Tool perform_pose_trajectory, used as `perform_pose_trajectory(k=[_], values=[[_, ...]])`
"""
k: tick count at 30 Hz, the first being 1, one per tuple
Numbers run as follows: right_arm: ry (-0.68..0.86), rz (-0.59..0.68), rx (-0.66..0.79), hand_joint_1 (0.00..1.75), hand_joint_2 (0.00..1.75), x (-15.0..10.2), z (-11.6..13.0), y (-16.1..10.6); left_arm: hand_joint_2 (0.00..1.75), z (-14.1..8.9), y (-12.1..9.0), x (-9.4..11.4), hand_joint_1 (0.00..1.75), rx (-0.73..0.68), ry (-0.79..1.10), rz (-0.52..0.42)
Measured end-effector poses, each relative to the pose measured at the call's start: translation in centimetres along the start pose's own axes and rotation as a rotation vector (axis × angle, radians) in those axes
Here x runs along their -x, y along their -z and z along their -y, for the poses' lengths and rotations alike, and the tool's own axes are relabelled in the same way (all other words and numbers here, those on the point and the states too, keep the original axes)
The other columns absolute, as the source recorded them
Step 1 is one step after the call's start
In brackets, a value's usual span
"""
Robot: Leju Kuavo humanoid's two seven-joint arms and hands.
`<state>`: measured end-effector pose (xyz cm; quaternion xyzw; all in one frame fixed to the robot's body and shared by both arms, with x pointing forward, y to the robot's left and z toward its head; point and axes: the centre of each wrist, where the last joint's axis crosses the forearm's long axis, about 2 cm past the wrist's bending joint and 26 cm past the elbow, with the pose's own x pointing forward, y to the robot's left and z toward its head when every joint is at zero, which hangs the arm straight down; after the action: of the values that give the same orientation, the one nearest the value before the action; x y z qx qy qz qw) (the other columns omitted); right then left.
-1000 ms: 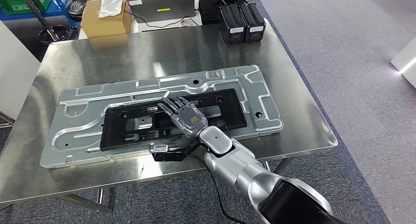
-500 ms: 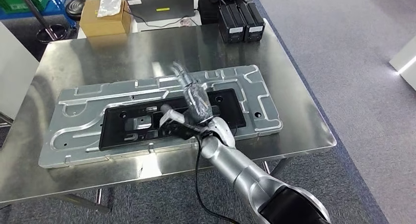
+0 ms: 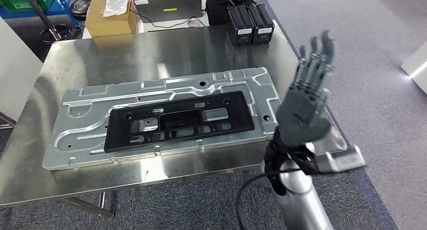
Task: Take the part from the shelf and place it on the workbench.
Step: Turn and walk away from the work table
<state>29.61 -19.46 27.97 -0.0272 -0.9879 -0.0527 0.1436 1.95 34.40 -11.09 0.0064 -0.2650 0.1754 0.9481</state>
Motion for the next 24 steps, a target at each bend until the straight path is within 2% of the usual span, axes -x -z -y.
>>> perform_pose_trajectory(k=[5, 11, 15, 24], values=[[-0.026, 0.068, -0.015, 0.0, 0.0, -3.1, 2.2, -0.5, 0.0, 0.2, 0.0, 0.1, 0.0, 0.015, 0.005, 0.008], [-0.11, 0.062, -0.05, 0.0, 0.0, -4.6, 3.8, -2.6, 0.0, 0.2, 0.2, -0.3, 0.0, 0.031, 0.019, 0.02], [-0.139, 0.014, -0.085, 0.0, 0.0, -5.0, 4.7, -4.1, 0.0, 0.0, 0.4, -0.8, 0.0, 0.03, 0.021, 0.027], [-0.319, -0.212, -0.088, 0.0, 0.0, -4.5, 7.7, -10.5, 0.0, 0.4, 0.3, -0.6, 0.0, 0.032, 0.017, 0.005]])
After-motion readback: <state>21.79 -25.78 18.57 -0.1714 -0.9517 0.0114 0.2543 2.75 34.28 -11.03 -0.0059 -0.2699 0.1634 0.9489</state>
